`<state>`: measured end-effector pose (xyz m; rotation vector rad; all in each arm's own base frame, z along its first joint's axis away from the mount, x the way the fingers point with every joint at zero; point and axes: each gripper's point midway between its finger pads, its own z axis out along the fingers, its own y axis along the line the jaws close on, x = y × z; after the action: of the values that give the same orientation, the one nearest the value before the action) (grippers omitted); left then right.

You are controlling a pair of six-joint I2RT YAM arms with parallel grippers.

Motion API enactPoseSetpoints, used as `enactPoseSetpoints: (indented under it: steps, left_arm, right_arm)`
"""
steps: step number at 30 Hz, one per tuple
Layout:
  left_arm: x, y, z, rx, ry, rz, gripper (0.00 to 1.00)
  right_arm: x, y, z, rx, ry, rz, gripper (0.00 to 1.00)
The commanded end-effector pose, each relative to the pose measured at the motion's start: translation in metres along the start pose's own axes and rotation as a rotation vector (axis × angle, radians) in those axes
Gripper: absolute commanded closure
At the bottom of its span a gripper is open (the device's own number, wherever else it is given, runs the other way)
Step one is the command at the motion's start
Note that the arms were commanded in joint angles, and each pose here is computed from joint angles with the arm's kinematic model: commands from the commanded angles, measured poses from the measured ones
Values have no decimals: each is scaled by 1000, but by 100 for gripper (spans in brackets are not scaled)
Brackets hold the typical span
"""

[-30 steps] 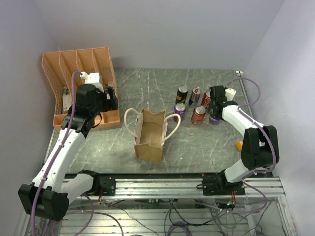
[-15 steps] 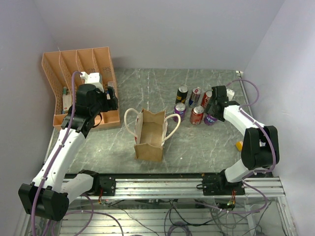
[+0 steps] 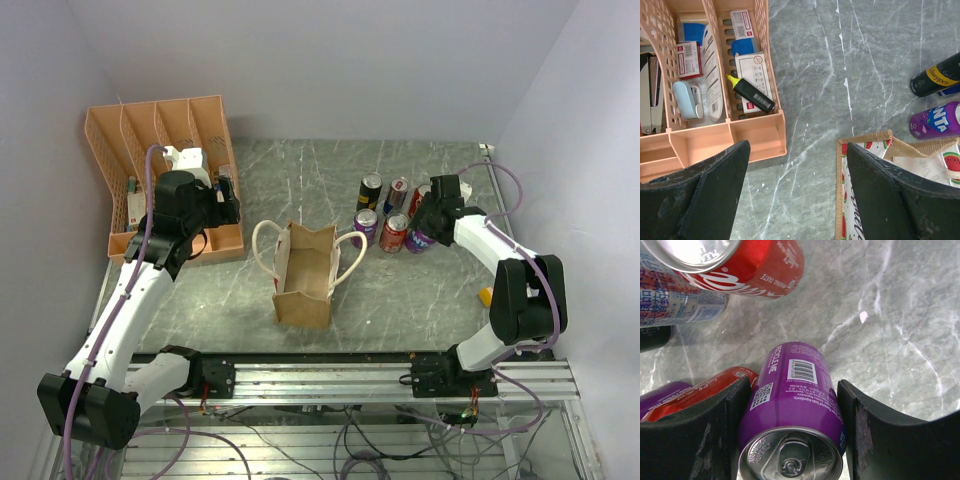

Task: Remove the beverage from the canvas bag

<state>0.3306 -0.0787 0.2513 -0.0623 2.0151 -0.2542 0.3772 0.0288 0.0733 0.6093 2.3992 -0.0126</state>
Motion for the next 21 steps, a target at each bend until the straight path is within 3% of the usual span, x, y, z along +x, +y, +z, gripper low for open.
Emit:
enactPoseSetpoints:
  steps: [1, 5, 7, 14, 21]
  left_arm:
    - [-9, -6, -2, 25, -30, 3, 11]
    - [-8, -6, -2, 24, -30, 4, 11]
    - [-8, -6, -2, 24, -30, 3, 11]
    - [-8, -7, -1, 29, -29, 3, 11]
    - [-7, -6, -1, 27, -26, 4, 11]
  right_arm:
    - [-6, 19, 2, -93, -10, 12, 95]
    - [-10, 9, 5, -31, -27, -17, 67]
    - [-12, 2, 5, 5, -35, -37, 58]
    - [-19, -5, 3, 49, -60, -100, 44]
    - [-15, 3, 11, 27, -28, -137, 38]
